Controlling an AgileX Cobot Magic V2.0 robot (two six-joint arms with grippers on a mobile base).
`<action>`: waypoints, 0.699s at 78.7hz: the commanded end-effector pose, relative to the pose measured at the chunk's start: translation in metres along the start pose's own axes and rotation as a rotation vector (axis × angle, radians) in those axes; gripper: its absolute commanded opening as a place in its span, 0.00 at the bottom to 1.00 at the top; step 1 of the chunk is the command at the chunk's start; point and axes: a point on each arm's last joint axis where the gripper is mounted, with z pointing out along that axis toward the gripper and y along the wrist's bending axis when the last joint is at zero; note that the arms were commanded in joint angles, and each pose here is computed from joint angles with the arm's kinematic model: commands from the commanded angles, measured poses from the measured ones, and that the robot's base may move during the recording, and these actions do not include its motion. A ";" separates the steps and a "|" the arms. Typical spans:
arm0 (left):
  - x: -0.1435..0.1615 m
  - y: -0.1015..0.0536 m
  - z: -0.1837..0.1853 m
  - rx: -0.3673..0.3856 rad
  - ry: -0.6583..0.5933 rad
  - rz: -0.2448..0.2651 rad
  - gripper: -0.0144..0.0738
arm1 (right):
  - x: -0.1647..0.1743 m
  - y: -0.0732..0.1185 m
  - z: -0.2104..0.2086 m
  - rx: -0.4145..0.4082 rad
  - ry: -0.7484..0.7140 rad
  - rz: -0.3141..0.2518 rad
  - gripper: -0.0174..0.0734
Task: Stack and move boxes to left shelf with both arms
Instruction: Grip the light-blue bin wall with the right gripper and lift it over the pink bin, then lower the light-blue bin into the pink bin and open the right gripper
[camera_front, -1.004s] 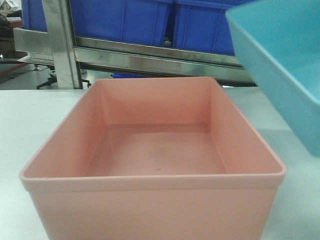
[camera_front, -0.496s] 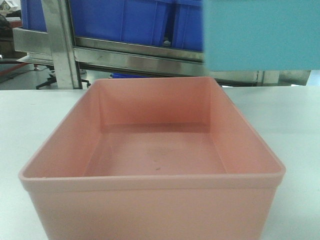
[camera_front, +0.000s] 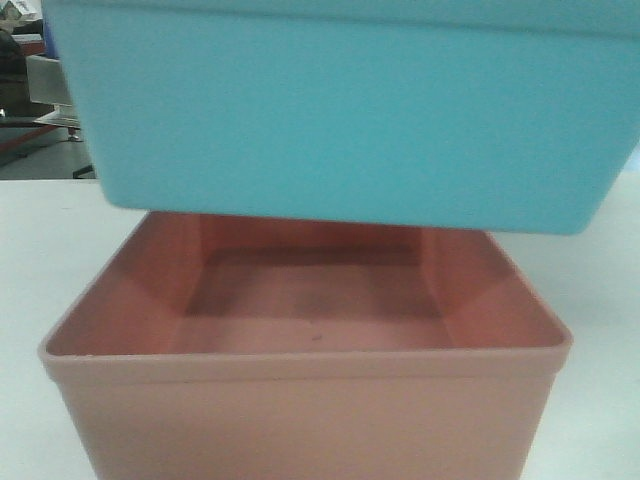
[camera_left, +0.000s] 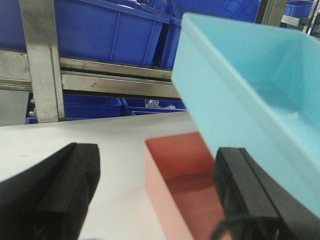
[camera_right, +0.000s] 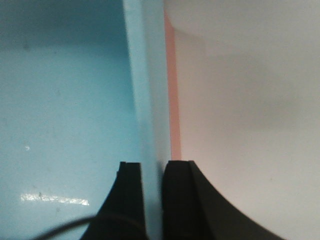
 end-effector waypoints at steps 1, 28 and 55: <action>-0.016 0.001 -0.001 -0.017 -0.097 -0.006 0.60 | -0.002 0.017 -0.019 -0.098 -0.109 -0.001 0.25; -0.016 0.001 -0.001 -0.017 -0.097 -0.006 0.60 | 0.008 0.018 0.016 -0.064 -0.043 -0.014 0.25; -0.016 0.001 -0.001 -0.017 -0.097 -0.006 0.60 | 0.018 0.008 0.040 -0.043 -0.026 -0.013 0.25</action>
